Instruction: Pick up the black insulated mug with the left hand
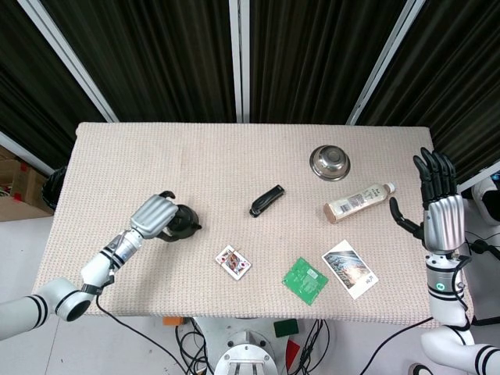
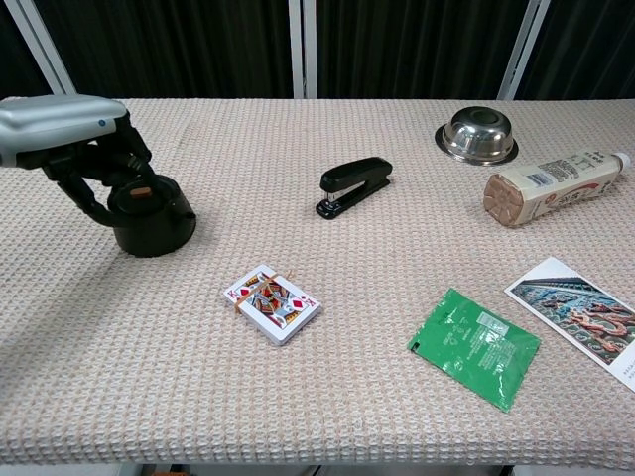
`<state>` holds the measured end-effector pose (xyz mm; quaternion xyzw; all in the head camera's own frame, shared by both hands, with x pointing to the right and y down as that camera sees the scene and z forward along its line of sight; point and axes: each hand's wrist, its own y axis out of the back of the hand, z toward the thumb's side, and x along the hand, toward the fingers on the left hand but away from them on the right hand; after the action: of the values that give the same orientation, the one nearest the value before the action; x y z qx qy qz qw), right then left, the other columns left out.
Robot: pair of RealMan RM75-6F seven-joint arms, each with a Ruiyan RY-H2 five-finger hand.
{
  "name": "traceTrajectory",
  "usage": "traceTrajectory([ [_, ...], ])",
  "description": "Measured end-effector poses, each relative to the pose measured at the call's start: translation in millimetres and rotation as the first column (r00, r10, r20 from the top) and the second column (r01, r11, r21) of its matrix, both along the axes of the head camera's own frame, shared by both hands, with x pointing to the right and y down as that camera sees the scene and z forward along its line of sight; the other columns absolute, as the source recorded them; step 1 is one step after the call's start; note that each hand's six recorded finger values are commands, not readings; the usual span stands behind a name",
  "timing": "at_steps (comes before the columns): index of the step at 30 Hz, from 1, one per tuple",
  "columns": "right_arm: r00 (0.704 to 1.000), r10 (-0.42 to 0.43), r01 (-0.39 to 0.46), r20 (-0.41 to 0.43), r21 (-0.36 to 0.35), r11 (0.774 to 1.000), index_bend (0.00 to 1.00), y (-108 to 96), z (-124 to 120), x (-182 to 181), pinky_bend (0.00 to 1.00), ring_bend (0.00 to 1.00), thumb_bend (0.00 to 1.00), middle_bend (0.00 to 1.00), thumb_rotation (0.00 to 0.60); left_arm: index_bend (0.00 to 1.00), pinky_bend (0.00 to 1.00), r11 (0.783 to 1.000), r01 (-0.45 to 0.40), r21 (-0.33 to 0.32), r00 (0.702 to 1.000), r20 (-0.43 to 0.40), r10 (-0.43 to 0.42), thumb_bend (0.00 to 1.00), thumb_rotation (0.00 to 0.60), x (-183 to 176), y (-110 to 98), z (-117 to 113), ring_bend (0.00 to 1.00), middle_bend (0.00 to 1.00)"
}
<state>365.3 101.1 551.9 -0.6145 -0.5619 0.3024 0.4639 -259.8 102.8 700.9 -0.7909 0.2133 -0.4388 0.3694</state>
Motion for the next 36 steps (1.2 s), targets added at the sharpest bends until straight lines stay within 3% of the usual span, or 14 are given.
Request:
traceTrajectory([
  [6,1.000,0.012,-0.012,0.015,-0.014,1.000,0.00,0,2,5,0.00,0.00,0.22,0.00,0.600,0.87,0.30,0.999,0.025,0.023,0.999,-0.028,-0.024,0.00,0.599,1,-8,-8,0.93,0.98],
  [8,1.000,0.014,-0.014,0.018,-0.013,1.000,0.00,0,1,6,0.00,0.00,0.22,0.00,0.600,0.87,0.30,0.999,0.023,0.039,0.999,-0.040,-0.021,0.00,0.557,3,-10,-13,0.93,0.98],
  [10,1.000,0.018,-0.018,0.021,-0.012,1.000,0.00,-1,1,7,0.00,0.00,0.22,0.00,0.600,0.87,0.30,0.999,0.017,0.049,0.999,-0.046,-0.015,0.00,0.468,4,-12,-17,0.93,0.98],
  [15,0.999,0.023,-0.022,0.023,-0.011,1.000,0.00,-2,1,9,0.00,0.00,0.22,0.00,0.600,0.88,0.30,0.999,0.014,0.041,0.998,-0.062,-0.011,0.00,0.053,5,-14,-22,0.93,0.98],
  [17,0.999,0.023,-0.023,0.026,-0.012,1.000,0.00,-2,1,9,0.00,0.00,0.22,0.00,0.600,0.89,0.31,0.999,0.021,0.026,0.996,-0.082,-0.019,0.00,0.003,6,-14,-24,0.93,0.98],
  [25,0.999,0.022,-0.022,0.029,-0.012,1.000,0.00,-2,3,9,0.00,0.00,0.22,0.01,0.600,0.91,0.32,0.997,0.073,0.000,0.990,-0.125,-0.072,0.00,0.000,5,-19,-27,0.94,1.00],
  [36,0.999,0.031,-0.030,0.026,-0.015,0.999,0.00,-2,3,13,0.00,0.00,0.22,0.01,0.600,0.95,0.36,0.980,0.142,0.138,0.983,-0.138,-0.123,0.00,0.000,9,-39,-36,0.97,1.00],
])
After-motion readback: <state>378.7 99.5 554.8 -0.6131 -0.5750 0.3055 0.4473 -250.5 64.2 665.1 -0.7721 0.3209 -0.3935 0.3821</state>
